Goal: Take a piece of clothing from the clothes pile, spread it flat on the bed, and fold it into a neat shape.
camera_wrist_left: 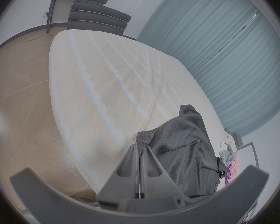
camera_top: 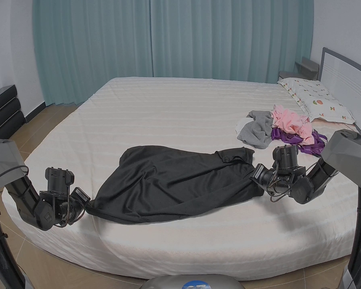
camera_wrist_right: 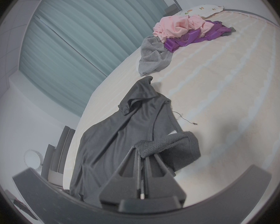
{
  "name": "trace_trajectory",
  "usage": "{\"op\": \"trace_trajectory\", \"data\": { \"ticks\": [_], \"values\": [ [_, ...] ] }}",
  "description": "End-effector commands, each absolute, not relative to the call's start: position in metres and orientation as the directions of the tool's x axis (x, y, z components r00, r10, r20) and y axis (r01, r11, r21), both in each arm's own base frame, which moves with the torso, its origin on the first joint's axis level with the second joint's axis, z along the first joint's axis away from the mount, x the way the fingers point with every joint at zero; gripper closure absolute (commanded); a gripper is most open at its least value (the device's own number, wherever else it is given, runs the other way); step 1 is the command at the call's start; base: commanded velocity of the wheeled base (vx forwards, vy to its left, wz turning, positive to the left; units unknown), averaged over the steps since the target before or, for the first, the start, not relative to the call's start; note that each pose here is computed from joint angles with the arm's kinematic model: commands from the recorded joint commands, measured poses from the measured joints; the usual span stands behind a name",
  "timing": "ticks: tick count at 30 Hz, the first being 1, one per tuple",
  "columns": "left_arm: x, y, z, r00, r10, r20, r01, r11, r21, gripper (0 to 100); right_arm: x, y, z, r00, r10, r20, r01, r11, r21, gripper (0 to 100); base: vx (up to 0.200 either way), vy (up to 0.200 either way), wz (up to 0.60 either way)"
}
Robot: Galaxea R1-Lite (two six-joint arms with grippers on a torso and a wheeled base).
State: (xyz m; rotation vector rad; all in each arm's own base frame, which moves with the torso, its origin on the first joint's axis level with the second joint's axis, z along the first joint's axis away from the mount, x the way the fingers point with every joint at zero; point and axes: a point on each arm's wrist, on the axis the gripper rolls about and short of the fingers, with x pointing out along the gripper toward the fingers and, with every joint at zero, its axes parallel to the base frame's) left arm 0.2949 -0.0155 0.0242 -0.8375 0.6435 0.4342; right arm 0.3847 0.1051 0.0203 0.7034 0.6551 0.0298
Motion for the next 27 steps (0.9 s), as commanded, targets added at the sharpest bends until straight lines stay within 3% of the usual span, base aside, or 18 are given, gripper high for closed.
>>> {"op": "trace_trajectory", "data": {
  "ticks": [1,10,11,17,21,27],
  "values": [
    [0.298,-0.015,0.02,0.726,0.107,-0.679,-0.594,0.596,-0.541,100,0.413,0.113,0.017,0.794,0.235,-0.561,0.218,0.751,0.623,100,0.0,0.0,0.0],
    [0.298,-0.015,0.018,0.723,0.104,-0.683,-0.601,0.582,-0.547,100,0.441,0.12,-0.002,0.793,0.227,-0.566,0.229,0.75,0.621,100,0.0,0.0,0.0],
    [0.298,-0.015,0.017,0.721,0.104,-0.685,-0.603,0.582,-0.545,100,0.443,0.121,-0.004,0.793,0.228,-0.564,0.227,0.75,0.622,0,0.0,0.0,0.0],
    [0.298,-0.015,0.015,0.717,0.103,-0.69,-0.605,0.584,-0.542,100,0.447,0.123,-0.005,0.811,0.233,-0.536,0.208,0.743,0.636,0,0.0,0.0,0.0],
    [0.298,-0.015,0.014,0.715,0.104,-0.692,-0.607,0.584,-0.54,100,0.443,0.121,0.009,0.855,0.212,-0.473,0.179,0.736,0.653,0,0.0,0.0,0.0],
    [0.298,-0.015,0.015,0.715,0.105,-0.692,-0.608,0.583,-0.54,100,0.419,0.112,0.034,0.852,0.218,-0.475,0.177,0.736,0.654,0,0.0,0.0,0.0]
  ]
}}
